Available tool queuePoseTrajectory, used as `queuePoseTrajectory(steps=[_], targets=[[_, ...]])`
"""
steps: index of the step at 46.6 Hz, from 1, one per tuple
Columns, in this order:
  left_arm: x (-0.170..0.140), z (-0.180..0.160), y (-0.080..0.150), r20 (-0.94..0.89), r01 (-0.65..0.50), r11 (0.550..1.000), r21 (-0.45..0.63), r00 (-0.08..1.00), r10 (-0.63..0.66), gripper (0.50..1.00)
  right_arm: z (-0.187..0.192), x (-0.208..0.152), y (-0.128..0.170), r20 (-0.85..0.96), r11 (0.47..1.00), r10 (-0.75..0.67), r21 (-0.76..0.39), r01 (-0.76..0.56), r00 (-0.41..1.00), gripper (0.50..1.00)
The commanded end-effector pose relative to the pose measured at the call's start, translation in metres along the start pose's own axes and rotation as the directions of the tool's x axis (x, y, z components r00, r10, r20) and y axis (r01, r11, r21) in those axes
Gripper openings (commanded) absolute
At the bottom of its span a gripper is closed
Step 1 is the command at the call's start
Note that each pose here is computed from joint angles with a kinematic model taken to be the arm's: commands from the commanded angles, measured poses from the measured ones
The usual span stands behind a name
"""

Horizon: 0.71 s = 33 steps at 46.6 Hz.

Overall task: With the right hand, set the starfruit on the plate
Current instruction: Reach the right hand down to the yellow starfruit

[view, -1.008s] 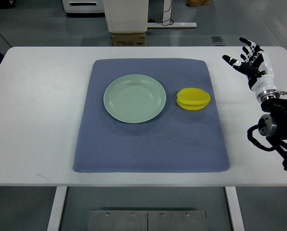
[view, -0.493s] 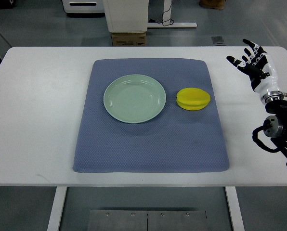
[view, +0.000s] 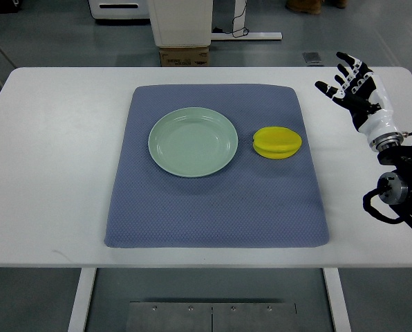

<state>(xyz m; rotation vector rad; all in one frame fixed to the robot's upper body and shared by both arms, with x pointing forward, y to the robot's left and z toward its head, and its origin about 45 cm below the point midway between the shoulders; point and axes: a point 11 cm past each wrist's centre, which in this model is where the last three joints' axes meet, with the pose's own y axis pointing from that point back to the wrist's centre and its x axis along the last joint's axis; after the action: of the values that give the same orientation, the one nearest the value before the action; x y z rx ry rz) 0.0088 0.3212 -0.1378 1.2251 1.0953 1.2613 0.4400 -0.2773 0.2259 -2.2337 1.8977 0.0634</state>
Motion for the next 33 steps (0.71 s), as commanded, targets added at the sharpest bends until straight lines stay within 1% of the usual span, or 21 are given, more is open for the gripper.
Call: queuePoseTrajectory(steps=[1, 10, 15, 26, 33], targets=[[0.0, 0.0, 0.0, 0.0, 0.0, 1.0, -0.001, 1.0, 0.0, 1.0, 0.002, -0.008, 0.006, -0.065, 1.0, -0.026, -0.004, 0.026, 0.998, 1.0], [0.0, 0.0, 0.0, 0.0, 0.0, 1.0, -0.001, 1.0, 0.0, 1.0, 0.023, -0.025, 0.022, -0.302, 0.992, -0.128, -0.053, 0.118, 0.945, 1.0], [0.0, 0.0, 0.0, 0.0, 0.0, 1.0, 0.001, 1.0, 0.0, 1.0, 0.033, -0.032, 0.029, -0.395, 0.983, -0.183, -0.081, 0.164, 0.9, 1.0], [0.0, 0.0, 0.0, 0.0, 0.0, 1.0, -0.001, 1.0, 0.0, 1.0, 0.035, -0.052, 0.024, -0.584, 0.944, -0.321, -0.14, 0.297, 0.746, 1.0], [0.0, 0.0, 0.0, -0.001, 0.0, 1.0, -0.001, 1.0, 0.0, 1.0, 0.035, -0.056, 0.017, -0.652, 0.927, -0.362, -0.174, 0.333, 0.667, 1.0]])
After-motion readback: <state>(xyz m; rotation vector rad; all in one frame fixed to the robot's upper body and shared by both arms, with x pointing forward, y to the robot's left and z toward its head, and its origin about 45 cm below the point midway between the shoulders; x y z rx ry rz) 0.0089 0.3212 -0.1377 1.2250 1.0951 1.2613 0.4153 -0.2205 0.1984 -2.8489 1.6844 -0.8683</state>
